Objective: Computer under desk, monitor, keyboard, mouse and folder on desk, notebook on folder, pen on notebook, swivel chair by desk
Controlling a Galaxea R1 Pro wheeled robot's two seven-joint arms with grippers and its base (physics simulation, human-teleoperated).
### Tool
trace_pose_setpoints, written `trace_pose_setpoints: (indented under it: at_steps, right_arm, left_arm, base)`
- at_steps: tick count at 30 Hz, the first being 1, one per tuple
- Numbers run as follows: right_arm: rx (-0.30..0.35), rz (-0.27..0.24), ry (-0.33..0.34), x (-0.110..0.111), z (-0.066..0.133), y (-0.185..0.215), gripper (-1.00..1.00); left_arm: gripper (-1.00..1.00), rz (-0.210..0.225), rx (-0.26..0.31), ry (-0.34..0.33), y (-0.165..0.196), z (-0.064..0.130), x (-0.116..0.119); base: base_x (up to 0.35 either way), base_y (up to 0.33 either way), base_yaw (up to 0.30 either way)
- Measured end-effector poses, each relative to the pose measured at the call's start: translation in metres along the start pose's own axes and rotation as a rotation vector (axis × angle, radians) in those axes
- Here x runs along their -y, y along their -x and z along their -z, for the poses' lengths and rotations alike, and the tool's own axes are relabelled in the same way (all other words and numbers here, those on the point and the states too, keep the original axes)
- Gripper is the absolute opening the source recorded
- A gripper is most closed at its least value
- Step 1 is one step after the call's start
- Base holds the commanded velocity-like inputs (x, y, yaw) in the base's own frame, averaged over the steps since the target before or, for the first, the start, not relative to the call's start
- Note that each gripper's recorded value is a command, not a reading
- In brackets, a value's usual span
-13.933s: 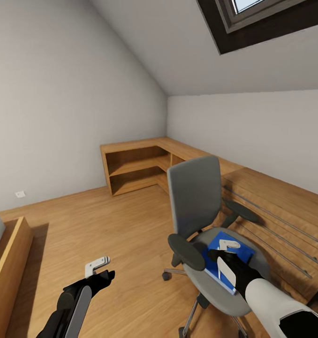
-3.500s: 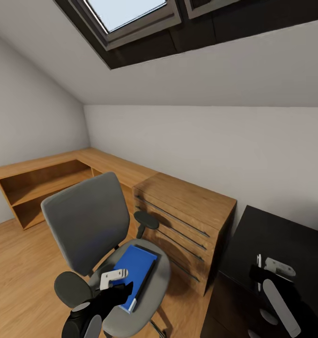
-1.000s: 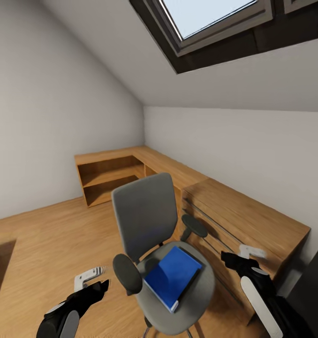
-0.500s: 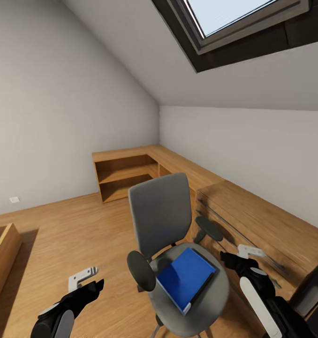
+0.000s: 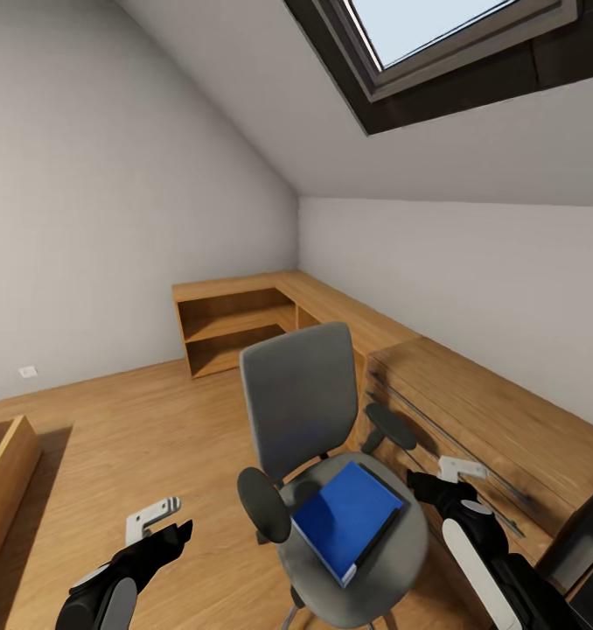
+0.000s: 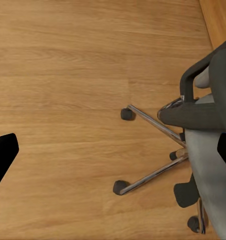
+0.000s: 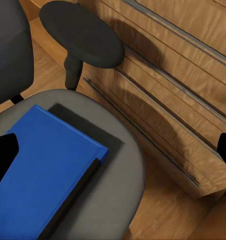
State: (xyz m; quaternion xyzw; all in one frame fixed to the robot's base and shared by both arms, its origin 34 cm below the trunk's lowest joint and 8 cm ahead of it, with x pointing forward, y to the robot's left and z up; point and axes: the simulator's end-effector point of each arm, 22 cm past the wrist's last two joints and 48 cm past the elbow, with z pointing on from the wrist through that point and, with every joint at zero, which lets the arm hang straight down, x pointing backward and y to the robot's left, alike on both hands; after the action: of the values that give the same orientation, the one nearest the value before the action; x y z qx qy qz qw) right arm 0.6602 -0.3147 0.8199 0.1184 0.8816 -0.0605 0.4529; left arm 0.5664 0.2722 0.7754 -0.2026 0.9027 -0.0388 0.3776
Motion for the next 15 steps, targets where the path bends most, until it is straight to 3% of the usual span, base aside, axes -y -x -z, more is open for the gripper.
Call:
trace_pose_setpoints:
  at_steps: [10, 15]
  right_arm:
    - [0.013, -0.005, -0.001, -0.0002, 0.0009, 0.004, 1.0]
    - [0.041, -0.02, -0.004, 0.0004, 0.0005, 0.0091, 1.0]
  left_arm:
    - [1.0, 0.0, 0.0, 0.0, -0.0001, 0.0, 0.0001]
    - [1.0, 0.001, 0.0, -0.002, -0.0002, 0.0001, 0.0009]
  base:
    - [0.0, 0.0, 0.0]
    - [0.0, 0.0, 0.213]
